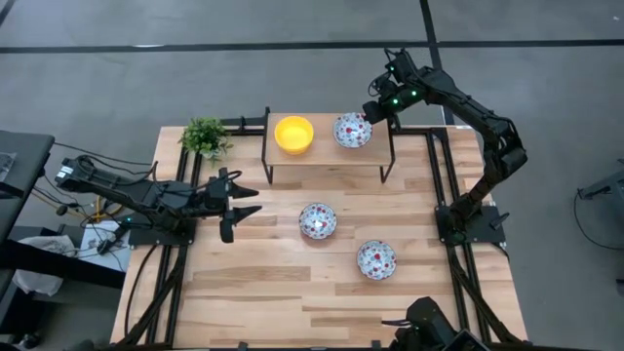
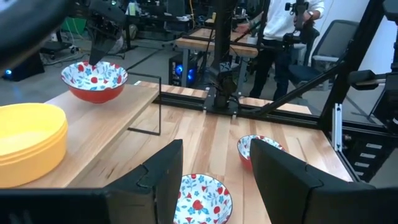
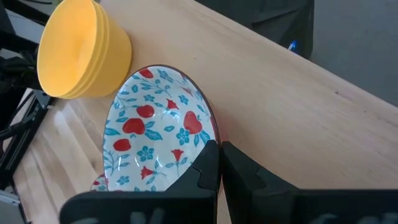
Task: Pick & Place Mini bowls
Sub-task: Put the bottom left white bowl on the shelf
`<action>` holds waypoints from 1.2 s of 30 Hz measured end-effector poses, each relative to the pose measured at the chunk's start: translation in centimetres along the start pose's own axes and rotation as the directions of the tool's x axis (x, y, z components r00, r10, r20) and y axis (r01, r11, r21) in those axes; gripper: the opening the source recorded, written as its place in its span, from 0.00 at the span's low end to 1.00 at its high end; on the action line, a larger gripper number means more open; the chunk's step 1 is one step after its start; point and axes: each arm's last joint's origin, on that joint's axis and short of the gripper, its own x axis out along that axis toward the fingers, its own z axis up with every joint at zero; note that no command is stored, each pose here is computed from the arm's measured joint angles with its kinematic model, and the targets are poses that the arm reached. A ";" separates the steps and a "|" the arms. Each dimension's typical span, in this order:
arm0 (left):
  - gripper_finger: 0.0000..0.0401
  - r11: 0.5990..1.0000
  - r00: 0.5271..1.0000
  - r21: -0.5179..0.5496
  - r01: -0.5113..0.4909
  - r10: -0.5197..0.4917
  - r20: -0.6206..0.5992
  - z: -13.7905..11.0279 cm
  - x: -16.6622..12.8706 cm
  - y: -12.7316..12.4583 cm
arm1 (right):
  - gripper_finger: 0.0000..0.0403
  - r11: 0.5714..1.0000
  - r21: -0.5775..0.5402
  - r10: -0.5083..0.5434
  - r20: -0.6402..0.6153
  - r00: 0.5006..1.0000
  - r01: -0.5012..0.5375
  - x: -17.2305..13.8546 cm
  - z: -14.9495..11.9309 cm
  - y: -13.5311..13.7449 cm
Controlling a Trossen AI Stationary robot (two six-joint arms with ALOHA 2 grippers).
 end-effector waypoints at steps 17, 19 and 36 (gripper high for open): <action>0.46 1.000 1.000 -0.002 0.006 -0.006 0.003 0.0 0.0 0.0 | 0.00 1.000 -0.001 0.027 -0.013 1.000 -0.027 0.1 -0.1 0.3; 0.46 1.000 1.000 -0.004 0.007 -0.007 0.007 0.1 0.0 0.0 | 0.00 1.000 -0.001 0.027 -0.013 1.000 -0.027 0.1 -0.1 0.3; 0.46 1.000 1.000 -0.005 0.009 -0.009 0.009 0.1 0.0 0.0 | 0.00 1.000 -0.019 0.012 -0.014 1.000 -0.013 0.4 -0.2 0.8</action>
